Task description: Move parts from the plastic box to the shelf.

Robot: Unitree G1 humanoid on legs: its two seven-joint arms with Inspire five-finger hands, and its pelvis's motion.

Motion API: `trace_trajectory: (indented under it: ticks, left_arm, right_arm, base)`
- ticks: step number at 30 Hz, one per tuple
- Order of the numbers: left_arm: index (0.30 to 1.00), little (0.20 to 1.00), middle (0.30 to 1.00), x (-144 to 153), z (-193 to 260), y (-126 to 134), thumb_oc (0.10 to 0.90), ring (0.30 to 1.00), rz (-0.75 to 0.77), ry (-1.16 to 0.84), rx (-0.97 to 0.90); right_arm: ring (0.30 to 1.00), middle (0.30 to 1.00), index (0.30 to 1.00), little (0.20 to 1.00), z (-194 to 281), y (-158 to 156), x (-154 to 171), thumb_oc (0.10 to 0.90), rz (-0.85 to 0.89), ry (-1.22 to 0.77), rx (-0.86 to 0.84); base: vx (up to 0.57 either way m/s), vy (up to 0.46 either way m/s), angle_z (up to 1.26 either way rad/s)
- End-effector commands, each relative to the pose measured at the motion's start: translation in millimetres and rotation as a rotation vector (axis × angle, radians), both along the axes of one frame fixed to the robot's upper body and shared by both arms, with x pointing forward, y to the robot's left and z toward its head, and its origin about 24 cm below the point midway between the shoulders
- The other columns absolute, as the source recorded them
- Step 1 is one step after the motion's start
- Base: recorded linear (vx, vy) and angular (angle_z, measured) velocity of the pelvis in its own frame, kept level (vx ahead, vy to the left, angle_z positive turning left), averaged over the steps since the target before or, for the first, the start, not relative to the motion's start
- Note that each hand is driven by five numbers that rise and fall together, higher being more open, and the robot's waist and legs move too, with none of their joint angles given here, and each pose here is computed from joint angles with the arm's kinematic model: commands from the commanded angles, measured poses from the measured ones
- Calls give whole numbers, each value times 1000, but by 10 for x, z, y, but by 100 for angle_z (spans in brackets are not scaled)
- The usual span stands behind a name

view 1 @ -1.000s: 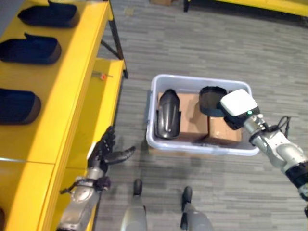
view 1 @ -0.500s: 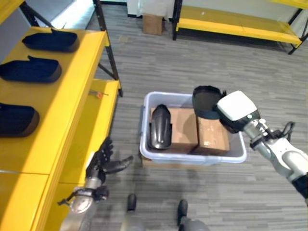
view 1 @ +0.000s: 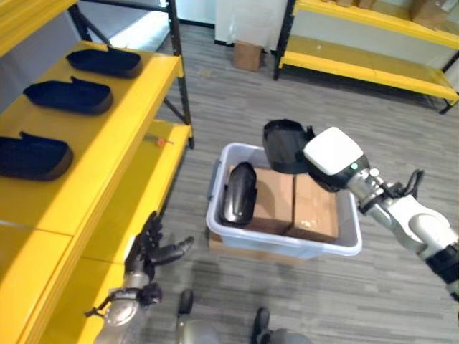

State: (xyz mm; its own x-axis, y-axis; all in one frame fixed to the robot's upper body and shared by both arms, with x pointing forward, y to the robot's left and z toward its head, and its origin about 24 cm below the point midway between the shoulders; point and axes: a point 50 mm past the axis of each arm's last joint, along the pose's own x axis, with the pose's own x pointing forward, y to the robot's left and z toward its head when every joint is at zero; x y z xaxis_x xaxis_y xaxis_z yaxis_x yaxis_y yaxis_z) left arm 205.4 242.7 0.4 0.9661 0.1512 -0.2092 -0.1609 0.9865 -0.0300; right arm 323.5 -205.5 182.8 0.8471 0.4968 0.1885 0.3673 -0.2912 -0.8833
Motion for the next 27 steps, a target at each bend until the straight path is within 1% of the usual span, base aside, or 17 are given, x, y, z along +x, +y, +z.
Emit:
trace_trajectory:
  ticks: [1,4,6,8,12,17,21,27]
  left_arm:
    - [1000,1000,1000,228,392,-25,900,1000,-54,-210,57]
    - [1000,1000,1000,269,401,-82,900,1000,-67,-220,43]
    - [1000,1000,1000,286,406,-102,900,1000,-70,-224,36]
    - [1000,1000,1000,302,401,-162,900,1000,-93,-227,24]
    - [1000,1000,1000,270,344,-222,900,1000,-115,-207,12]
    - [1000,1000,1000,221,332,-197,900,1000,-112,-200,21]
    - [1000,1000,1000,155,304,-124,900,1000,-90,-187,41]
    - [1000,1000,1000,82,297,-97,900,1000,-87,-183,49]
  right_arm:
    - [300,300,300,300,779,90,-31,400,61,-362,148]
    - [300,300,300,300,769,29,-93,400,54,-383,162]
    - [300,300,300,300,771,3,-111,400,46,-392,163]
    - [300,300,300,300,805,-110,-178,400,13,-421,151]
    - [300,300,300,300,811,-263,-312,400,-24,-443,149]
    - [300,300,300,300,747,-336,-375,400,-52,-420,143]
    - [300,300,300,300,720,-436,-471,400,-87,-424,120]
    - [300,300,300,300,685,-556,-603,400,-137,-421,99]
  base:
    - [-82,-105,84]
    - [-56,-75,53]
    - [62,-3,122]
    - [45,126,114]
    - [70,234,41]
    - [30,189,36]
    - [4,197,25]
    - [-16,146,18]
